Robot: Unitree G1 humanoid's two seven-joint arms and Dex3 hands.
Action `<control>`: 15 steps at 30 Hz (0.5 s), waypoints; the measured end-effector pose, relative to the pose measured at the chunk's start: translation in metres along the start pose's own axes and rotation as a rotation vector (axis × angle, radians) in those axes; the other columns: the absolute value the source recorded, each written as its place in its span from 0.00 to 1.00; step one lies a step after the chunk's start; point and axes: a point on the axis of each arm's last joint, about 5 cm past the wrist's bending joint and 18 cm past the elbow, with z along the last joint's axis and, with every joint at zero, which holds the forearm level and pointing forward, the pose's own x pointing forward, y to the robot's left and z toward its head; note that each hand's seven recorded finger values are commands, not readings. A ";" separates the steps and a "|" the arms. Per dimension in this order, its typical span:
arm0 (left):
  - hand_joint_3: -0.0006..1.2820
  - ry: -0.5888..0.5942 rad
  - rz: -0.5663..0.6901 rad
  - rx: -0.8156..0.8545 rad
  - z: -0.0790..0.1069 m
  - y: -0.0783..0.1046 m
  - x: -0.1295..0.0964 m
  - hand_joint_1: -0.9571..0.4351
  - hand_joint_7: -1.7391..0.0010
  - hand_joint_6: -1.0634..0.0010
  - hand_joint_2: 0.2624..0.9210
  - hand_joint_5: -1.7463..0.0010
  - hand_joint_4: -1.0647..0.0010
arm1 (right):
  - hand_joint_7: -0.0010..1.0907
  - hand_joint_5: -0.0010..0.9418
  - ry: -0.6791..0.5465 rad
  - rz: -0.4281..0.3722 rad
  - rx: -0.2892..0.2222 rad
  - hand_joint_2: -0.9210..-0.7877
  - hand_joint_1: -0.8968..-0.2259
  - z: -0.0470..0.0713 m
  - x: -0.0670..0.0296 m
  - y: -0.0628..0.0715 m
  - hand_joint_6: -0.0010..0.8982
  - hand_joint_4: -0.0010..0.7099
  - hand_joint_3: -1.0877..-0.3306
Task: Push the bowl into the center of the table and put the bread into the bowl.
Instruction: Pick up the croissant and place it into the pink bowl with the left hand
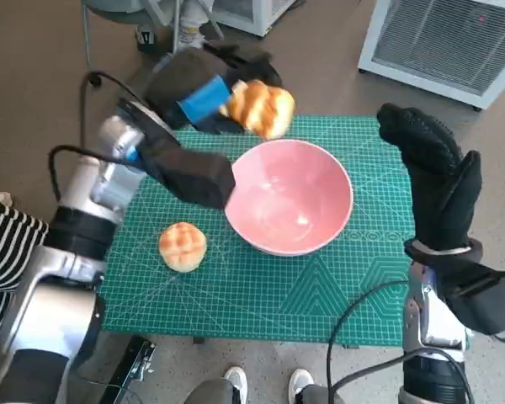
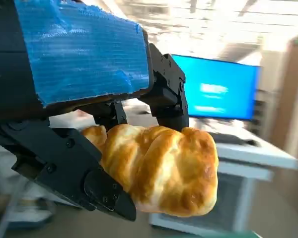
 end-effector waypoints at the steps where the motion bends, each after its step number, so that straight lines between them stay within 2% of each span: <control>1: 0.02 -0.008 -0.006 -0.006 0.001 -0.003 -0.001 0.69 0.30 0.40 1.00 0.42 0.28 | 0.33 0.00 0.000 0.000 0.000 0.00 0.26 0.000 -0.0002 0.000 0.17 0.29 0.53; 6: 0.03 -0.046 -0.043 -0.037 0.006 -0.015 -0.002 0.69 0.29 0.42 1.00 0.41 0.29 | 0.33 0.00 0.001 0.000 -0.001 0.00 0.27 0.000 -0.0013 -0.002 0.17 0.28 0.53; 15: 0.08 -0.084 -0.143 -0.061 0.013 -0.035 0.001 0.69 0.25 0.47 1.00 0.37 0.37 | 0.34 0.00 -0.001 -0.001 -0.004 0.00 0.28 0.000 -0.0015 -0.002 0.17 0.28 0.53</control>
